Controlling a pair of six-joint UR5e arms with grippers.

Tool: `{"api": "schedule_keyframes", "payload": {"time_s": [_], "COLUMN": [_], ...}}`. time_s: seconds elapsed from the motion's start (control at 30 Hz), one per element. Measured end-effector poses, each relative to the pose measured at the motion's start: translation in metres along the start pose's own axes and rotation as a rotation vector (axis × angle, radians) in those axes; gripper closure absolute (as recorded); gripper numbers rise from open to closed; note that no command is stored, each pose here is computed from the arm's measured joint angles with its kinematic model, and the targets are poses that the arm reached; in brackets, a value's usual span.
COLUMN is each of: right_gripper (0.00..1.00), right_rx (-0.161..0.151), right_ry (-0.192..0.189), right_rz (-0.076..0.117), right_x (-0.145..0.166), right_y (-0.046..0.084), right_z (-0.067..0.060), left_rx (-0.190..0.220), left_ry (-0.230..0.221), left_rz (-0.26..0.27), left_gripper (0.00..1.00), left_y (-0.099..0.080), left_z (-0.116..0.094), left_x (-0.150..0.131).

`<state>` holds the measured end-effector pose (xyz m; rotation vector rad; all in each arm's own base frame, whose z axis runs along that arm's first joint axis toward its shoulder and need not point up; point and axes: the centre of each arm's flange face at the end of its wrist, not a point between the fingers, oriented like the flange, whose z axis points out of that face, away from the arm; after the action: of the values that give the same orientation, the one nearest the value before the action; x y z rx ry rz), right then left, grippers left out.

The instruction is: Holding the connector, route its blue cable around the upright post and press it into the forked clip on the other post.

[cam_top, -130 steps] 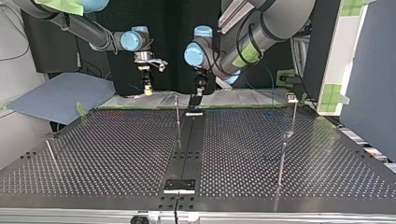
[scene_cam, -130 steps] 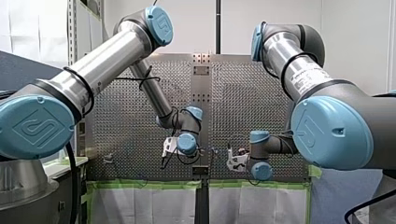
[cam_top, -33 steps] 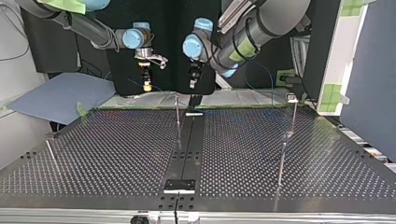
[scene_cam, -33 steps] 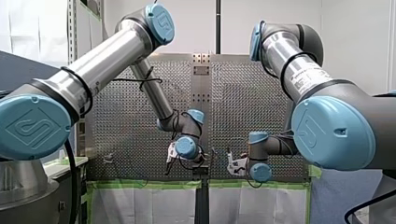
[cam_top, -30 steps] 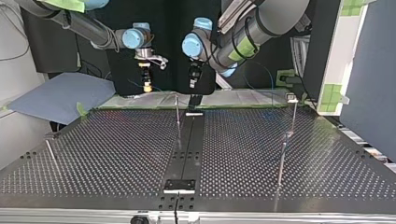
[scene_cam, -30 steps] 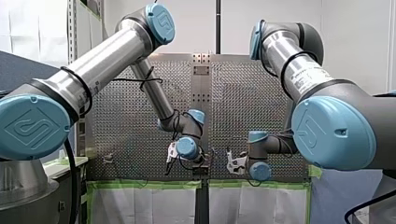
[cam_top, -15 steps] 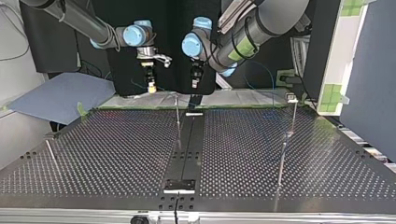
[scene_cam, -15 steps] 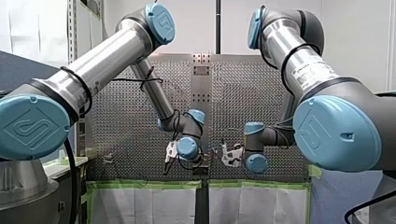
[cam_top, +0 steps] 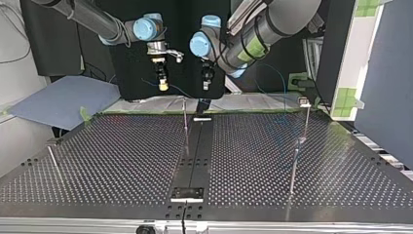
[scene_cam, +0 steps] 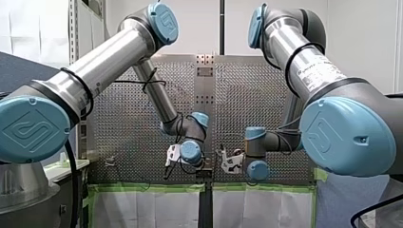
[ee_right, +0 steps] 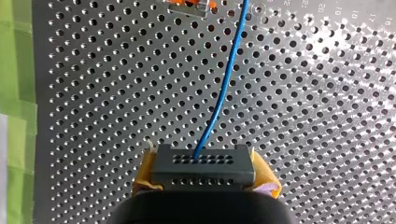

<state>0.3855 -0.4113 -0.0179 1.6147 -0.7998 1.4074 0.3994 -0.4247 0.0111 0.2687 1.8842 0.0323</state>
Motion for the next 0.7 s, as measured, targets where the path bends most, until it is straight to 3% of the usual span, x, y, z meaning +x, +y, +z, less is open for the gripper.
{"api": "schedule_keyframes", "payload": {"time_s": [0.2, 0.47, 0.7], "right_gripper": [1.00, 1.00, 1.00], "right_rx": [0.005, 0.007, 0.008], "right_ry": [-0.002, -0.015, -0.020], "right_rz": [0.018, 0.009, 0.006], "right_x": [-0.004, -0.007, -0.009], "right_y": [-0.002, -0.003, -0.004], "right_z": [-0.010, -0.016, -0.020], "left_rx": [-0.021, -0.023, -0.003], "left_ry": [-0.002, -0.067, -0.092], "left_rz": [-0.004, -0.040, -0.042], "left_gripper": [0.02, 0.02, 0.02], "left_y": [0.009, 0.013, 0.013], "left_z": [-0.005, -0.017, -0.016], "left_x": [0.009, -0.015, -0.025]}}
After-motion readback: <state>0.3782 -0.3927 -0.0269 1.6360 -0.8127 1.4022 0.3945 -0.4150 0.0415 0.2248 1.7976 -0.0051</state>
